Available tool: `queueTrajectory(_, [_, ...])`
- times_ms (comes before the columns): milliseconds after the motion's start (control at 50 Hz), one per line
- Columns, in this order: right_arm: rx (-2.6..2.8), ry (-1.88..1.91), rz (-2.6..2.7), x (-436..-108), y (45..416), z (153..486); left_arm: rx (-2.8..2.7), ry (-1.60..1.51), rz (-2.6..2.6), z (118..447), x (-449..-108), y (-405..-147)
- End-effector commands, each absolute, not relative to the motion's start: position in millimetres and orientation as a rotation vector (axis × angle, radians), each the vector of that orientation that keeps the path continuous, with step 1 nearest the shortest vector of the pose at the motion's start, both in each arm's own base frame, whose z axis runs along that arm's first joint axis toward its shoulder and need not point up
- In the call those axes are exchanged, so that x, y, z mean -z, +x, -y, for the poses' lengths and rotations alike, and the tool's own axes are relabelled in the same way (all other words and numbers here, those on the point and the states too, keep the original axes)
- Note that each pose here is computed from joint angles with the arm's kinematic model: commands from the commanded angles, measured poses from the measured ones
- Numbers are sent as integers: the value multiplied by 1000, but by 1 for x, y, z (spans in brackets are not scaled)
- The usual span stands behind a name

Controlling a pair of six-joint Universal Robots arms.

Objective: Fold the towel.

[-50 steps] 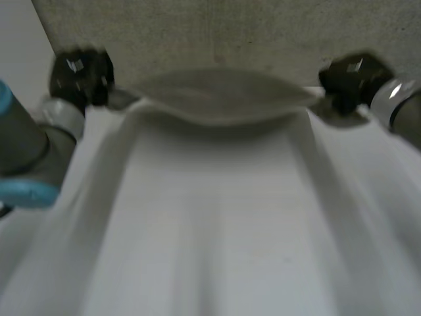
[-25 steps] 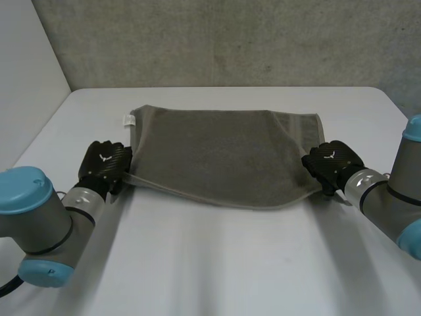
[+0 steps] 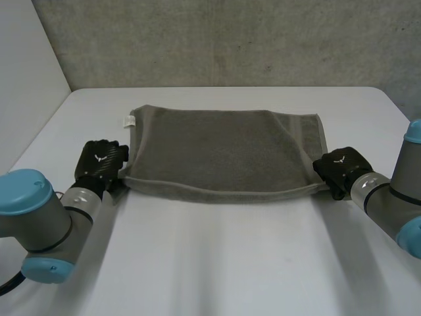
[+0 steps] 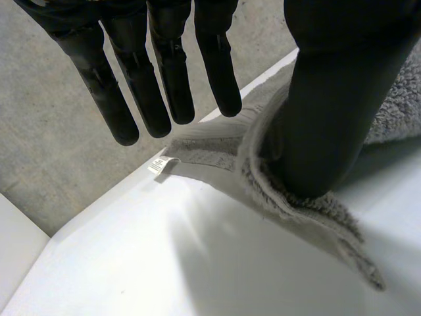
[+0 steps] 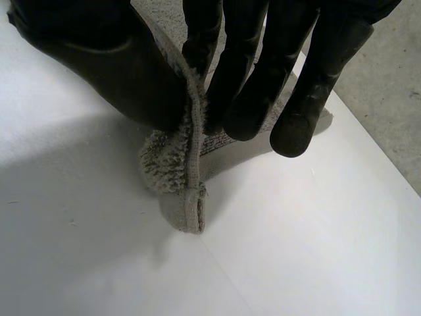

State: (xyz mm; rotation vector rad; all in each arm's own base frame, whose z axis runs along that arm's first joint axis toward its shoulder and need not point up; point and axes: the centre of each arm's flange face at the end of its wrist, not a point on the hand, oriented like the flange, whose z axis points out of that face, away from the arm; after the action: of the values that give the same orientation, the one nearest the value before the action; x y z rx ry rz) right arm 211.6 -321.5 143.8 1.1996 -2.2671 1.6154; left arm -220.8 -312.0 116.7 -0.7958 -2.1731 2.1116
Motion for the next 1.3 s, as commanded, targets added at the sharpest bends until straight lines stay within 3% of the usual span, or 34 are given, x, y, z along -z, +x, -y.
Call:
queueTrajectory(20, [-1617, 1200, 2266, -144, 212, 321, -2105, -815, 2181, 313, -114, -221])
queueTrajectory(760, [-1624, 1171, 2252, -150, 206, 325, -2023, -936, 2170, 309, -110, -221])
queueTrajectory(940, [-1641, 1084, 2175, -177, 193, 329, -2184, -1026, 2149, 311, -138, -210])
queueTrajectory(1060, [-1566, 1143, 2153, -200, 183, 310, -2358, -1327, 2071, 273, -172, -202])
queueTrajectory(1220, [-1042, 1633, 2088, -209, 158, 246, -2237, -1600, 2014, 217, -188, -200])
queueTrajectory(1300, [-973, 1675, 2087, -222, 146, 238, -2020, -1641, 2072, 199, -185, -196])
